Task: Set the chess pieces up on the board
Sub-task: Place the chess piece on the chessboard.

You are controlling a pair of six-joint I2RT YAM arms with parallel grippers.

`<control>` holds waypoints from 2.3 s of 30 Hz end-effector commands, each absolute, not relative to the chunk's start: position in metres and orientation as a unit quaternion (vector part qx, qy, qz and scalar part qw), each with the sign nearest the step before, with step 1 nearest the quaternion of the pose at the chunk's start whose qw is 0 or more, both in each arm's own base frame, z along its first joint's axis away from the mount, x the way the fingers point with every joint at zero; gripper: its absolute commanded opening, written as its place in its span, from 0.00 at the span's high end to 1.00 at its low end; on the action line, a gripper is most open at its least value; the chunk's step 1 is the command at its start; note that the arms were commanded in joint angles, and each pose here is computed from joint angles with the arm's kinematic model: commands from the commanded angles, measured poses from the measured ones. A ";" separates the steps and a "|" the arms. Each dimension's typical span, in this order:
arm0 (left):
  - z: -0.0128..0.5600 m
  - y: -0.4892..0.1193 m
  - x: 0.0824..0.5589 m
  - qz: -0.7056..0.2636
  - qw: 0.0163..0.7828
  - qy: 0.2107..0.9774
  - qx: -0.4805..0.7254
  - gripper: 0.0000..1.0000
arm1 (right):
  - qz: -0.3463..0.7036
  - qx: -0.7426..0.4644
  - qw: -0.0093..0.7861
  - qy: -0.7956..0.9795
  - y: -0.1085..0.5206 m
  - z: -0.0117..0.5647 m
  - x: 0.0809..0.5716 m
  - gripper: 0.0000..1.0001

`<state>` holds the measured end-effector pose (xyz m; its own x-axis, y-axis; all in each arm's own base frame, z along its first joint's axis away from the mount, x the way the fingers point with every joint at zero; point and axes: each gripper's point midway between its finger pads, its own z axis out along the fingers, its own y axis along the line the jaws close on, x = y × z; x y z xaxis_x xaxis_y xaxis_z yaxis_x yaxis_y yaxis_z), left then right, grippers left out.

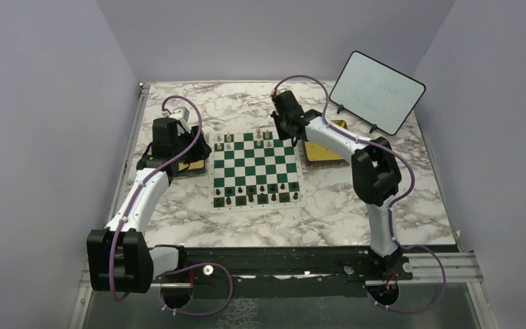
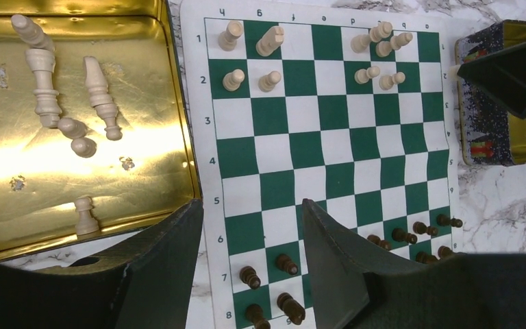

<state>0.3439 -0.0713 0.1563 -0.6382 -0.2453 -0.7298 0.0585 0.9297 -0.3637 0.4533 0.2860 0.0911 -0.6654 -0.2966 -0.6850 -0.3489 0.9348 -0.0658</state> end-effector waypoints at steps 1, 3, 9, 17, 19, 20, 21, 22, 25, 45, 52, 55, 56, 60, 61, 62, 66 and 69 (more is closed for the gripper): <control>0.157 -0.078 0.345 -0.198 0.424 0.883 -0.045 0.43 | 0.024 -0.161 0.403 0.901 0.274 0.114 0.471 0.85; 0.158 -0.078 0.345 -0.198 0.425 0.882 -0.044 0.43 | 0.017 -0.160 0.402 0.901 0.270 0.111 0.476 0.85; 0.158 -0.079 0.345 -0.202 0.424 0.882 -0.041 0.43 | 0.003 -0.155 0.399 0.904 0.263 0.100 0.490 0.84; 0.159 -0.081 0.345 -0.206 0.422 0.882 -0.036 0.43 | 0.008 -0.155 0.378 0.913 0.266 0.082 0.498 0.83; 0.159 -0.081 0.345 -0.206 0.423 0.882 -0.036 0.43 | 0.005 -0.156 0.377 0.913 0.267 0.080 0.500 0.83; 0.160 -0.081 0.345 -0.206 0.423 0.881 -0.036 0.43 | 0.002 -0.156 0.377 0.913 0.266 0.079 0.501 0.83; 0.159 -0.081 0.345 -0.207 0.423 0.882 -0.036 0.43 | -0.002 -0.157 0.376 0.913 0.266 0.077 0.502 0.83; 0.159 -0.082 0.345 -0.207 0.422 0.882 -0.035 0.43 | -0.004 -0.157 0.377 0.913 0.265 0.076 0.503 0.83; 0.157 -0.082 0.345 -0.209 0.419 0.883 -0.034 0.43 | -0.007 -0.156 0.371 0.915 0.262 0.071 0.505 0.84; 0.157 -0.082 0.345 -0.208 0.416 0.885 -0.034 0.43 | -0.020 -0.150 0.341 0.928 0.255 0.047 0.507 0.82; 0.156 -0.084 0.345 -0.211 0.414 0.885 -0.033 0.43 | -0.016 -0.150 0.334 0.930 0.255 0.042 0.504 0.81; 0.156 -0.084 0.345 -0.212 0.414 0.885 -0.033 0.43 | -0.012 -0.151 0.338 0.929 0.256 0.043 0.505 0.81; 0.156 -0.084 0.345 -0.213 0.413 0.885 -0.033 0.43 | -0.010 -0.152 0.338 0.929 0.257 0.044 0.506 0.81; 0.156 -0.084 0.345 -0.212 0.414 0.885 -0.033 0.43 | -0.015 -0.153 0.342 0.927 0.256 0.046 0.508 0.81; 0.156 -0.084 0.345 -0.212 0.414 0.885 -0.033 0.43 | -0.017 -0.154 0.343 0.927 0.255 0.046 0.509 0.81; 0.157 -0.084 0.345 -0.212 0.414 0.885 -0.033 0.43 | -0.019 -0.154 0.343 0.926 0.255 0.046 0.509 0.81; 0.157 -0.084 0.345 -0.212 0.414 0.885 -0.032 0.43 | -0.022 -0.152 0.348 0.925 0.253 0.049 0.511 0.81; 0.156 -0.084 0.345 -0.212 0.414 0.885 -0.033 0.43 | -0.015 -0.151 0.348 0.925 0.255 0.047 0.511 0.81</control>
